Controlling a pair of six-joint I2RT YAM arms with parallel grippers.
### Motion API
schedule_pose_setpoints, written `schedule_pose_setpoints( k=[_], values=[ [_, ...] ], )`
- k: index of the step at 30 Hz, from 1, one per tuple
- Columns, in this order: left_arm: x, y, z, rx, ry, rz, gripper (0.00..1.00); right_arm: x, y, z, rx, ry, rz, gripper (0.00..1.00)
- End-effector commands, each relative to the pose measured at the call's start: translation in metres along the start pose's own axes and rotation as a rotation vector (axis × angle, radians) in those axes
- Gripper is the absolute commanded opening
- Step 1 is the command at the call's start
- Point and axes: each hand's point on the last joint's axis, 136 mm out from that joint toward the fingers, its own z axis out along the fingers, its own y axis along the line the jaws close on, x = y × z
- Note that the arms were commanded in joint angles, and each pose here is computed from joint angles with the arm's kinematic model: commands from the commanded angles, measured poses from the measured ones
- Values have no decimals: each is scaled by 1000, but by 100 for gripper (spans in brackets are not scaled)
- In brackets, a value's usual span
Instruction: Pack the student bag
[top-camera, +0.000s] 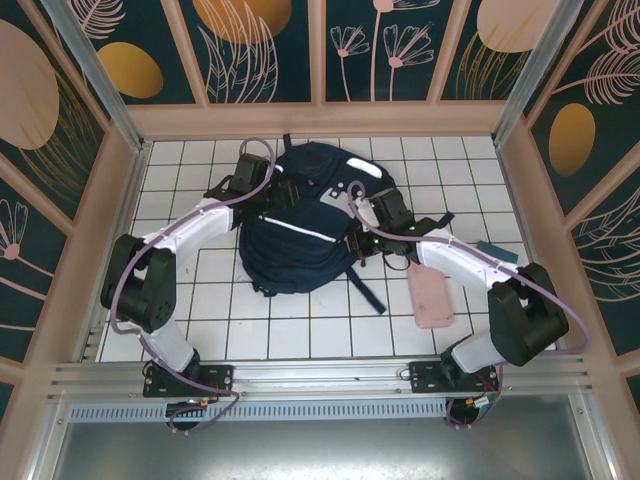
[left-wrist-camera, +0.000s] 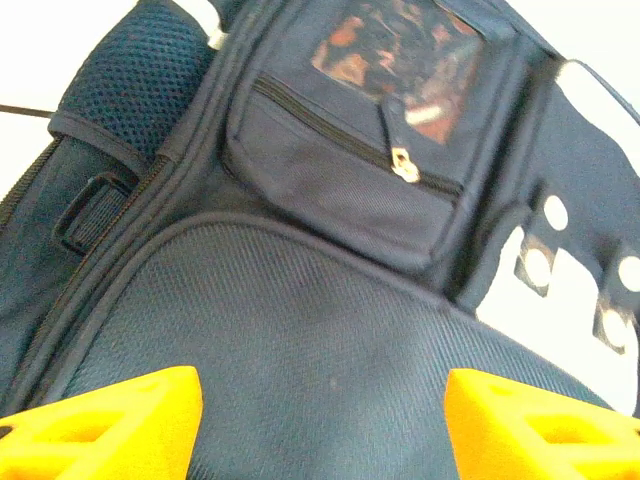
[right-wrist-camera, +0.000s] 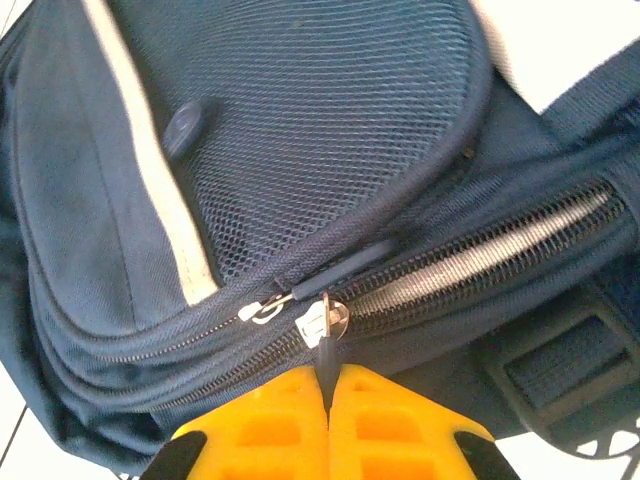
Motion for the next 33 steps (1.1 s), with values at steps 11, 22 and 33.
schedule_pose_setpoints(
  k=[11,22,33],
  values=[
    [76,-50,-39,70,146,738,76,-59,-50,-14,104,-154,216,0],
    [113,-26,-11,66,298,993,69,-61,-53,-15,82,-156,237,0],
    [92,-43,16,89,184,1098,53,-58,-51,-18,64,-153,229,0]
  ],
)
